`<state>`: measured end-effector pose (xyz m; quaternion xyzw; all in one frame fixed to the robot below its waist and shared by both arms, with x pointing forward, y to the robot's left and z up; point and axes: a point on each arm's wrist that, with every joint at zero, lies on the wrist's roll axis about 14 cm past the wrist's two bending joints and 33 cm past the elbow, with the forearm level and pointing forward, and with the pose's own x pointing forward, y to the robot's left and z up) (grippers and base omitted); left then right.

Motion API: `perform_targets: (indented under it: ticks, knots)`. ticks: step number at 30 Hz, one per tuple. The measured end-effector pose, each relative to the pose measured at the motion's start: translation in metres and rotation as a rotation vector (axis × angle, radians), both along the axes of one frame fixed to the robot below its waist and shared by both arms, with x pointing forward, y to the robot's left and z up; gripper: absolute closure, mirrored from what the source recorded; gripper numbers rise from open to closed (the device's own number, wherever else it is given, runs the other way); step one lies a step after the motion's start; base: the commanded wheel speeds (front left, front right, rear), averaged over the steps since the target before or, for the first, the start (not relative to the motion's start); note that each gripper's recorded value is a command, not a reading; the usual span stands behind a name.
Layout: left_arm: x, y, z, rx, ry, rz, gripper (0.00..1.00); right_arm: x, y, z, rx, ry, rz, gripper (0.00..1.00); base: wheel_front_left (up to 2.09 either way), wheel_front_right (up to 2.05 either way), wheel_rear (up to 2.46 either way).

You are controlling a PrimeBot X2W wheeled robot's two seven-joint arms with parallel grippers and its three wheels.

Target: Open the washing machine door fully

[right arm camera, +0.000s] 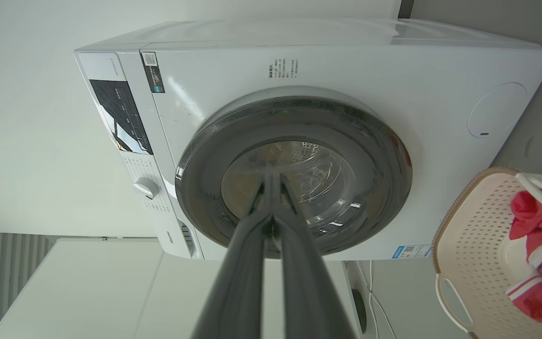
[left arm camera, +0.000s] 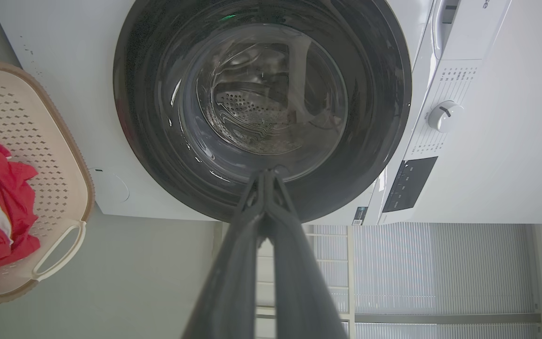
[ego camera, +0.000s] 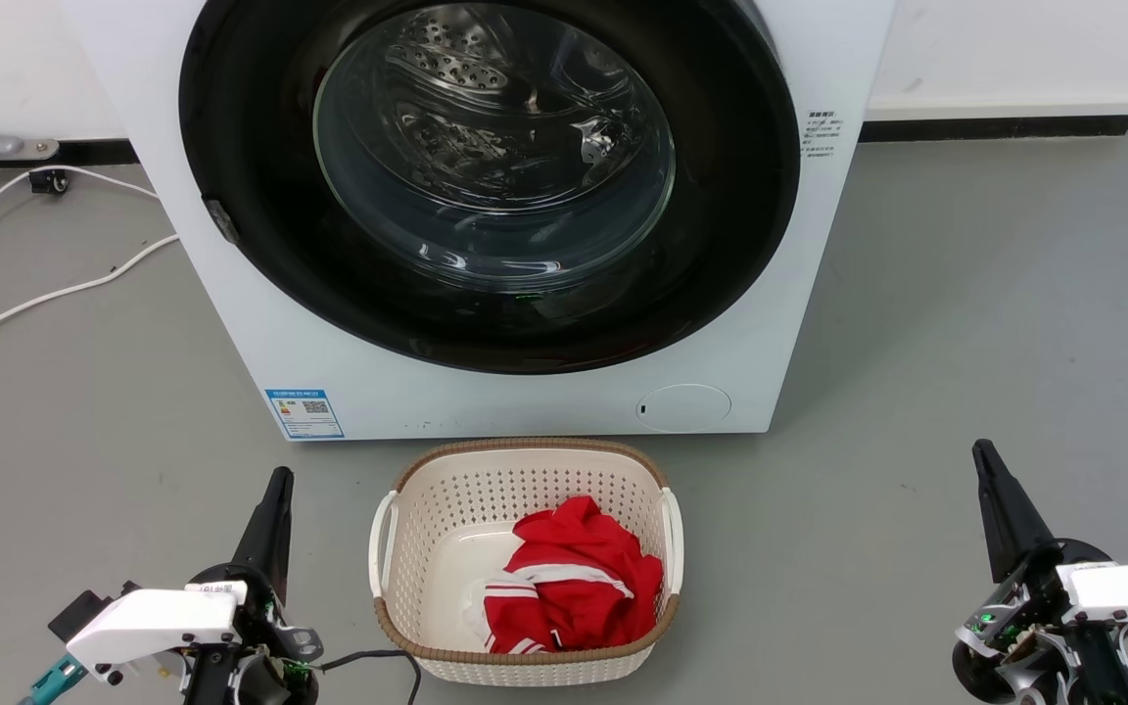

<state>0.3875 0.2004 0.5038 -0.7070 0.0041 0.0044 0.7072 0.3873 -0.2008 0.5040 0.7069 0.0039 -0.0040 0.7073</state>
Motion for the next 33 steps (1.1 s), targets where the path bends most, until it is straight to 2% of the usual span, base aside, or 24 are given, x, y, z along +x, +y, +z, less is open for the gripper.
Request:
perform_targets:
  ticks: [20,21,26,33]
  knots:
    - [0.000,0.000,0.000,0.000,0.000,0.000,1.00,0.000,0.000,0.000,-0.001,0.000,0.000,1.00,0.00,0.00,0.00]
    - [0.000,0.000,0.000,0.000,0.000,0.000,0.00,0.000,0.000,0.000,-0.001,0.000,0.000,0.00,0.00,0.00,0.00]
    - [-0.007,-0.002,-0.015,-0.005,0.045,0.003,0.00,-0.008,0.000,-0.015,0.002,0.044,-0.008,0.00,0.00,0.00,0.00]
    - [-0.005,-0.008,-0.007,0.018,0.021,0.005,0.00,-0.006,0.003,-0.006,-0.025,0.015,-0.019,0.00,0.00,0.00,0.00]
